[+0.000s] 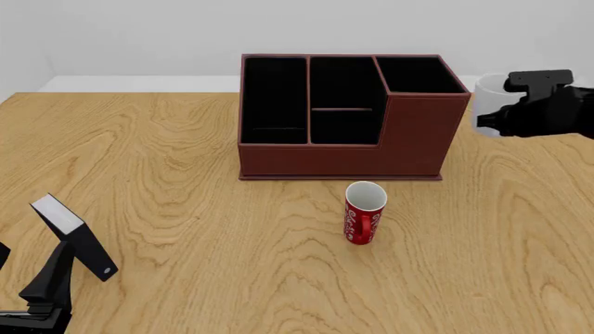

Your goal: Pick up the white mug and place it to the right of the caddy.

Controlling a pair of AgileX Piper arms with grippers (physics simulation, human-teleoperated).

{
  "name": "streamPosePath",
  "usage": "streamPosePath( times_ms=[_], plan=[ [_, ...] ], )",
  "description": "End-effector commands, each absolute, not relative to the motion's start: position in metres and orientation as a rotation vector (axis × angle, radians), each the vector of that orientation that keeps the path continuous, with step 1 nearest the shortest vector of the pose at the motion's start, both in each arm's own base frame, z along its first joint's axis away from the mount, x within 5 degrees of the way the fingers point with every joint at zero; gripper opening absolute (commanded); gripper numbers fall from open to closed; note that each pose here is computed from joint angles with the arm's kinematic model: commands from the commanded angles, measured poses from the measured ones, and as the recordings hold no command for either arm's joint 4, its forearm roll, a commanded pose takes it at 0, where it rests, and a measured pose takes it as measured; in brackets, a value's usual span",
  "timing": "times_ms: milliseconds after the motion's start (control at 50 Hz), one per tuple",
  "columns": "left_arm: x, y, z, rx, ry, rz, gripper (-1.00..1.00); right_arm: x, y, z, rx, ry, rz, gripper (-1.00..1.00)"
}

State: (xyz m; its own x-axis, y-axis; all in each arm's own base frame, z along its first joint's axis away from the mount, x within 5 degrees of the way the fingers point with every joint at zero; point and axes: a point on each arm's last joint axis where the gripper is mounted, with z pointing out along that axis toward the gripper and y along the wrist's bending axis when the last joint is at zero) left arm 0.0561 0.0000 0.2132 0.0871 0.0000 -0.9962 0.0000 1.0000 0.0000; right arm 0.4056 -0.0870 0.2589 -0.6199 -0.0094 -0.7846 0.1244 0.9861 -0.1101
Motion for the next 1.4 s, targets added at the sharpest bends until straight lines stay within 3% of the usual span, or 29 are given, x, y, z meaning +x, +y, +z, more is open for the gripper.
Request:
streamPosePath(
  times_ms=[20,1400],
  plan=[
    [0.056,0.0,0.213,0.0,1.484,0.0,1.0,0.405,-0.082,0.247,0.092,2.214,-0.175,-1.0],
    [0.056,0.0,0.213,0.0,1.484,0.0,1.0,0.405,-0.081,0.161,0.145,2.297,-0.138,-1.0]
  ],
)
